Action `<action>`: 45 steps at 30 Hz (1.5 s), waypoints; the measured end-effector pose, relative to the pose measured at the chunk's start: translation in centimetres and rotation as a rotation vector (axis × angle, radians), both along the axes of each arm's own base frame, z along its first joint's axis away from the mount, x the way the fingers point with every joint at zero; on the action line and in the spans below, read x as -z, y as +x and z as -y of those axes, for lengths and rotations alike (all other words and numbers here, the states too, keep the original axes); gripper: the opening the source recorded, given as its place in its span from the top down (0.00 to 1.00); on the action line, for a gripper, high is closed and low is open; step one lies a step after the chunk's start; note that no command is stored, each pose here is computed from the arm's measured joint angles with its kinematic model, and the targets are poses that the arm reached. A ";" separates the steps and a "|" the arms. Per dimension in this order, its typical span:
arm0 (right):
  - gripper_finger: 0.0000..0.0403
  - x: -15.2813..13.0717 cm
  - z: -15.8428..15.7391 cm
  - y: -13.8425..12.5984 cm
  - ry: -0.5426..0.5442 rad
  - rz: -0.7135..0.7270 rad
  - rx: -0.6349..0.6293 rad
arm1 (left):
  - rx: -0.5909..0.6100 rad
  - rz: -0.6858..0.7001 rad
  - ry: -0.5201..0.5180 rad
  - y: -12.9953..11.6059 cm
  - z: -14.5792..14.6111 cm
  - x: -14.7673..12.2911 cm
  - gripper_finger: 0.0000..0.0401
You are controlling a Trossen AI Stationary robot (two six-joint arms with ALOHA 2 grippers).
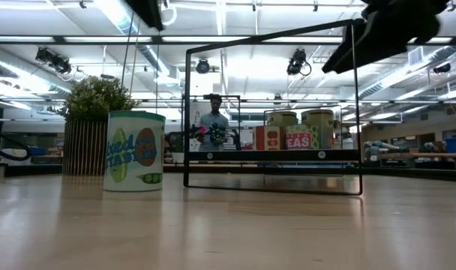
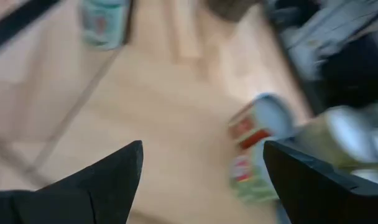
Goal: Pick and place cans onto a shelf
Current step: Put the mixed vegetables can on the shelf
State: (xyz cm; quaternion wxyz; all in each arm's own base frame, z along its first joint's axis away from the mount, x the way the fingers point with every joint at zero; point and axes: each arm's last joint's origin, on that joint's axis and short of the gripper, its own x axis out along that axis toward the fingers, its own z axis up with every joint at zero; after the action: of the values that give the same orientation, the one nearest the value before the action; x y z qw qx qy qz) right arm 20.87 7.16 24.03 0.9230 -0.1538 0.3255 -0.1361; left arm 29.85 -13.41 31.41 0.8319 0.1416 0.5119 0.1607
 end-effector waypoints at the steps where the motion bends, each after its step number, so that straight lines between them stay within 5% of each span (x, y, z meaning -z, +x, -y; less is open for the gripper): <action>1: 0.16 0.1 -0.1 0.0 0.040 -0.016 -0.021 | -0.017 0.016 -0.023 -0.7 0.0 0.4 0.40; 6: 0.16 0.3 -0.4 -0.5 0.207 -0.117 -0.082 | -0.120 0.072 -0.096 -4.0 -0.1 3.6 0.40; 13: 0.16 -0.2 -0.2 -0.8 0.207 -0.158 -0.033 | -0.307 0.024 -0.215 -7.3 -0.9 7.7 0.40; 18: 0.16 -0.3 0.0 -0.7 0.180 -0.152 -0.025 | -0.287 -0.069 -0.284 -8.7 -0.5 11.3 0.40; 26: 0.16 -0.3 0.3 -0.6 0.175 -0.151 -0.018 | -0.241 0.091 -0.468 -7.9 -0.4 15.1 0.27; 34: 0.16 -0.3 0.3 -0.6 0.176 -0.151 -0.018 | -0.202 0.257 -0.387 -7.2 -0.6 15.3 0.02; 45: 0.16 -0.4 0.3 -0.6 0.158 -0.138 -0.002 | -0.186 0.361 -0.293 -5.7 -0.9 16.0 0.01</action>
State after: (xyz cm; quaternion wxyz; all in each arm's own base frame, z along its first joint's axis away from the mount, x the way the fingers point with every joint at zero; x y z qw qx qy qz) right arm 20.30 6.82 24.41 0.9077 -0.0897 0.3980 -0.0980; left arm 24.16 -12.53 15.38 0.9032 -0.0592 0.3835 0.1831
